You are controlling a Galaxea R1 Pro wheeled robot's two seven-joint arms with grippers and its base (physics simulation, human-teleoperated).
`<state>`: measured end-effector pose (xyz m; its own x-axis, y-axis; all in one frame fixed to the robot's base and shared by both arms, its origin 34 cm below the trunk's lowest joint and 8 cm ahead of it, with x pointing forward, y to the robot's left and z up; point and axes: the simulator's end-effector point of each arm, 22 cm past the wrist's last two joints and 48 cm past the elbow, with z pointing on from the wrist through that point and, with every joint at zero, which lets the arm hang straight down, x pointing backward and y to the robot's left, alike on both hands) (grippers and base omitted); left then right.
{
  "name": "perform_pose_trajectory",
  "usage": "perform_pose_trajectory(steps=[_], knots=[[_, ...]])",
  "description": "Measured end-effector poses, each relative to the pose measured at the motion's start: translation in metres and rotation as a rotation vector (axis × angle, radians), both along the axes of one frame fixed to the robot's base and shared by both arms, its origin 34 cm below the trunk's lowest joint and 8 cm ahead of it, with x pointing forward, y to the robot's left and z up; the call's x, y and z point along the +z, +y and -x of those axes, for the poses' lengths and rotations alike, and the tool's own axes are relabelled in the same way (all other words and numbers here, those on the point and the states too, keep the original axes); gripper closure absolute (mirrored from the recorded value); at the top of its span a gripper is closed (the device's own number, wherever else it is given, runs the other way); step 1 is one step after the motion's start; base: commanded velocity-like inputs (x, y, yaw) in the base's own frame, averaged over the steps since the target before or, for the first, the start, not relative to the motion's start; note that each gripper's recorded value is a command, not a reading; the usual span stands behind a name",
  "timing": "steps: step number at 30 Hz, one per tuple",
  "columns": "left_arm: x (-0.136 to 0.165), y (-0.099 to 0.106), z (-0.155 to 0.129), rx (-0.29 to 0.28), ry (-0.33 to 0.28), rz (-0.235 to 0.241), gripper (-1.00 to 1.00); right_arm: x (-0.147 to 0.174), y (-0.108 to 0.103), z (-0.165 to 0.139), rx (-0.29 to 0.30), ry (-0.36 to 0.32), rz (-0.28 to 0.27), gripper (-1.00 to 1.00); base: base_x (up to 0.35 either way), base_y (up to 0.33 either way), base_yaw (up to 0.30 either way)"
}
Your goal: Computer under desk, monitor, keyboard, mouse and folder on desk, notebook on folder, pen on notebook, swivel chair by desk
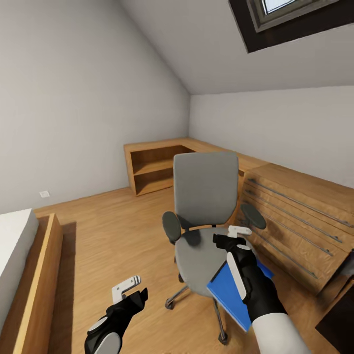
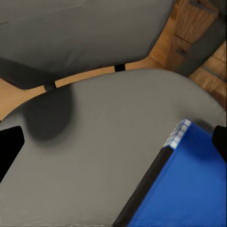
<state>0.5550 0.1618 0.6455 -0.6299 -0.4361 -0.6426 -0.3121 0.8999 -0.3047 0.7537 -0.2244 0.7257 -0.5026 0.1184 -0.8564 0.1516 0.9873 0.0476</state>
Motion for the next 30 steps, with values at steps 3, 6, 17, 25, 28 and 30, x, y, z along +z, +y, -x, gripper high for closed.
perform_pose_trajectory(steps=[3, 6, 17, 25, 28, 30], knots=[[0.0005, 0.0002, -0.0001, 0.000, -0.001, 0.000, -1.00, 0.0005, -0.0001, 0.0000, 0.000, -0.001, 0.000, -1.00, -0.221, 0.262, -0.278], [0.0010, 0.0003, -0.0002, 0.000, -0.003, -0.001, -1.00, 0.0013, -0.0002, 0.0000, 0.000, -0.002, 0.000, -1.00, -0.250, 0.236, -0.278], [0.0030, 0.0003, -0.0006, 0.000, -0.008, 0.000, -1.00, 0.0040, -0.0002, 0.0001, 0.000, -0.006, 0.001, -1.00, -0.294, 0.072, -0.278], [0.0045, 0.0002, -0.0008, 0.000, -0.011, 0.000, -1.00, 0.0060, -0.0003, 0.0002, 0.000, -0.010, 0.001, -1.00, -0.329, -0.019, -0.278], [0.0051, 0.0002, -0.0009, 0.000, -0.012, 0.000, -1.00, 0.0072, -0.0003, 0.0001, 0.000, -0.012, 0.001, -1.00, -0.319, -0.003, -0.278], [0.0057, 0.0001, -0.0010, 0.000, -0.014, 0.000, -1.00, 0.0079, -0.0003, 0.0002, 0.000, -0.013, 0.001, -1.00, -0.229, -0.002, -0.278]])
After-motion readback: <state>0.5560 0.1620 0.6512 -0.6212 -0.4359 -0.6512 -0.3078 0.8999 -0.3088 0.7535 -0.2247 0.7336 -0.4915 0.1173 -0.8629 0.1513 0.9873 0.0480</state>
